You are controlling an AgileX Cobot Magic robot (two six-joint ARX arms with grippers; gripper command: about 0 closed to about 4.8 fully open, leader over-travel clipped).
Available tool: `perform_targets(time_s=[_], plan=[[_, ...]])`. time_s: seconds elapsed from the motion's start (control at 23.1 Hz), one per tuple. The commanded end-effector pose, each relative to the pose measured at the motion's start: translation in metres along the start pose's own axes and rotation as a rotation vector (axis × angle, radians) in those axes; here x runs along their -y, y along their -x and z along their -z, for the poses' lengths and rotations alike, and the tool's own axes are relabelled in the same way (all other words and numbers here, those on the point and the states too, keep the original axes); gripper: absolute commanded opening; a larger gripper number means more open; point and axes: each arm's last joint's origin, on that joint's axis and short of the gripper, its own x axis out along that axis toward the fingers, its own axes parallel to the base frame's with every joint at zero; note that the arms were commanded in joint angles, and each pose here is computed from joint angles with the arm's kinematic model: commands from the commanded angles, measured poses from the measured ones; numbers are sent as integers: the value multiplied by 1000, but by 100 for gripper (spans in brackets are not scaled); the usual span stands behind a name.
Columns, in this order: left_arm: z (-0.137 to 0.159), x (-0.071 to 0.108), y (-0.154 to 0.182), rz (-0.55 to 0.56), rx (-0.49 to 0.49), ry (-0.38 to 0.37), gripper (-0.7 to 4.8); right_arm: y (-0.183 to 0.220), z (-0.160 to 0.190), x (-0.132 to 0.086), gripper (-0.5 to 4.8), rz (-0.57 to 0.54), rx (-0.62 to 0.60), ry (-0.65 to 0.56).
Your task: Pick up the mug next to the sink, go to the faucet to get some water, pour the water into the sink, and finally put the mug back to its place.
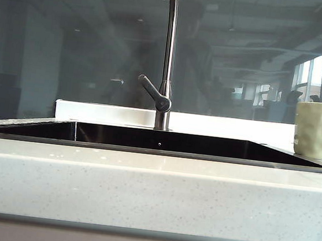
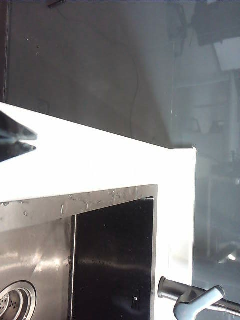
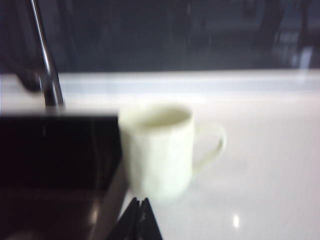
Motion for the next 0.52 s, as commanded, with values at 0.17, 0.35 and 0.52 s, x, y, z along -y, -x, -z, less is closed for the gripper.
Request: perform_targets(time_s=[0.17, 0.35, 0.52], plan=[[-4, 0, 0, 9, 30, -3, -4, 2, -24, 5, -6, 175, 173, -29], [-3, 1, 0, 11, 29, 21, -4, -15, -30, 8, -5, 201, 72, -7], [-3, 1, 0, 31, 29, 34, -4, -48, -28, 23, 24, 172, -27, 66]])
